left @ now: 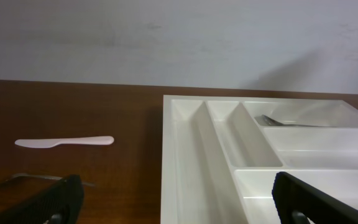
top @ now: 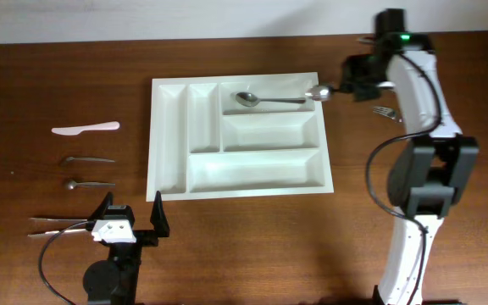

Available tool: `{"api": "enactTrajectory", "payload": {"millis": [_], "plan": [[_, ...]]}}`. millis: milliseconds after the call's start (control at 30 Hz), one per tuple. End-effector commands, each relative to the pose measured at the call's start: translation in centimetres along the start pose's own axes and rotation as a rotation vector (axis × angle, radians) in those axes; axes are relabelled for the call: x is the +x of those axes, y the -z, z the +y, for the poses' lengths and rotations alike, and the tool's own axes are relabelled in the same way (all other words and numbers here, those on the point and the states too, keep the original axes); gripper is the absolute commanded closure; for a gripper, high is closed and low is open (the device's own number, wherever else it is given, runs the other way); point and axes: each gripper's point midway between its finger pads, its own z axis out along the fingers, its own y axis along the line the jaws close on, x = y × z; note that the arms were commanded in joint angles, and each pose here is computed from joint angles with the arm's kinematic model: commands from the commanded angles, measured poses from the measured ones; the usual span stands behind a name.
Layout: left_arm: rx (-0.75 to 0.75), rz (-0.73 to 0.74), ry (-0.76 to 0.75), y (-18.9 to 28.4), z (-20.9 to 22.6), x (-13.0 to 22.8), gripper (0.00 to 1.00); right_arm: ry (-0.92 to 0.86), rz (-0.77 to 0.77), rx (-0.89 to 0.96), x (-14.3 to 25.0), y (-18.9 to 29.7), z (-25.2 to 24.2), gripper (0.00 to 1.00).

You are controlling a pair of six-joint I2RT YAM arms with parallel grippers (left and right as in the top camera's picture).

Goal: Pack container
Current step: 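Carry the spoon into the tray's top compartment and release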

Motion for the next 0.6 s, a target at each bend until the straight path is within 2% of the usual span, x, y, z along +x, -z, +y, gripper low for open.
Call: {"api": "enactTrajectory", "payload": {"millis": [0, 200, 367, 567], "plan": [[-0.001, -0.002, -0.016, 0.0, 0.0, 0.1, 0.01, 0.074, 0.038, -0.035, 4.8, -0.6, 1.8, 0.96], [-0.001, -0.002, -0.016, 0.0, 0.0, 0.1, 0.01, 0.134, 0.028, -0.083, 9.8, -1.7, 3.7, 0.94], [-0.001, -0.002, -0.016, 0.0, 0.0, 0.1, 0.01, 0.123, -0.006, -0.088, 11.2, -2.1, 3.9, 0.87], [-0.001, -0.002, -0.016, 0.0, 0.0, 0.1, 0.01, 0.140, -0.022, -0.081, 12.2, -2.5, 3.8, 0.86]]}}
